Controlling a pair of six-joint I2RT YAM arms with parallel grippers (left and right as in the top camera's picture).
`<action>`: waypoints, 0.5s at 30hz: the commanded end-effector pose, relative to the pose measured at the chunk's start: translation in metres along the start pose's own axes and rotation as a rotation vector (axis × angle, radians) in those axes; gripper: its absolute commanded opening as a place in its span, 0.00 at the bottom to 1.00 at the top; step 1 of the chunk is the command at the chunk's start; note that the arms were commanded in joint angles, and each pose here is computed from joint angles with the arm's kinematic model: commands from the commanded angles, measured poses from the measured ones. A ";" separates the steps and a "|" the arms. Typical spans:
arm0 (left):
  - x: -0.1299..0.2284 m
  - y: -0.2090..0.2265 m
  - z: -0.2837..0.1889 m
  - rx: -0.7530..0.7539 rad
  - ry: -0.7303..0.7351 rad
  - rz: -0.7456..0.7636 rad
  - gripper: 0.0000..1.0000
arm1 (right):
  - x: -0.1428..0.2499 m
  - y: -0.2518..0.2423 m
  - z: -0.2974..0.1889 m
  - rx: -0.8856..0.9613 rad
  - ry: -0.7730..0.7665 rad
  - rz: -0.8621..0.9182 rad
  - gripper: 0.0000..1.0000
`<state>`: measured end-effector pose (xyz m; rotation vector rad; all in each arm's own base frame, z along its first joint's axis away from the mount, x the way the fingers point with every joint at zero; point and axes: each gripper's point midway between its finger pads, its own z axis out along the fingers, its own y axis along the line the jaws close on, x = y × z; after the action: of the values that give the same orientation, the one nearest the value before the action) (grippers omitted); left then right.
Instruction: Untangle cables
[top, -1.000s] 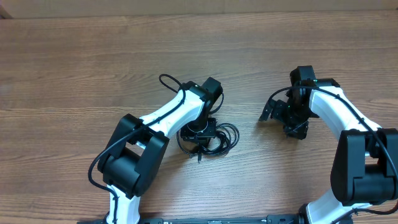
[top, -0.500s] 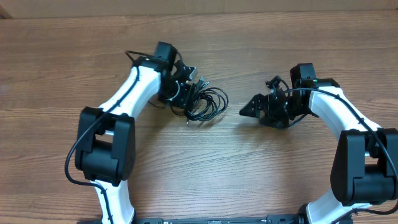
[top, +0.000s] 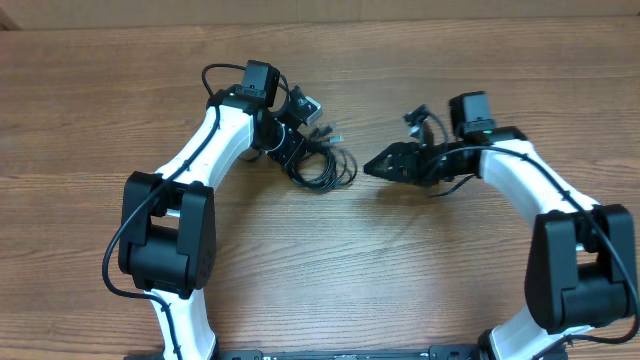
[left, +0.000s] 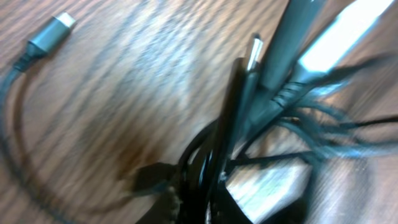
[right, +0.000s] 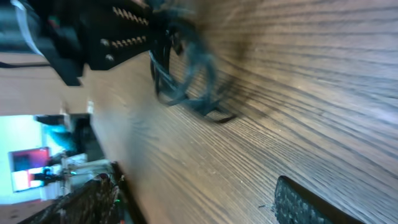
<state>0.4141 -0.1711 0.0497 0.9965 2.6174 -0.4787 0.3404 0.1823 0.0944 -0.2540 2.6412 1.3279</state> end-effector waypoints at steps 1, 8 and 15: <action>0.003 0.014 0.001 -0.078 0.029 -0.011 0.41 | 0.000 -0.011 0.013 0.141 0.008 0.015 0.83; 0.005 0.013 0.001 -0.076 0.036 -0.059 0.46 | -0.001 -0.018 0.024 0.258 -0.014 0.083 0.84; 0.005 0.015 0.004 -0.080 0.027 -0.201 0.25 | 0.001 -0.019 0.024 0.265 -0.007 0.093 0.84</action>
<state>0.4190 -0.1592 0.0458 0.8364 2.7057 -0.3950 0.3430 0.1923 0.0659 -0.1179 2.8057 1.0133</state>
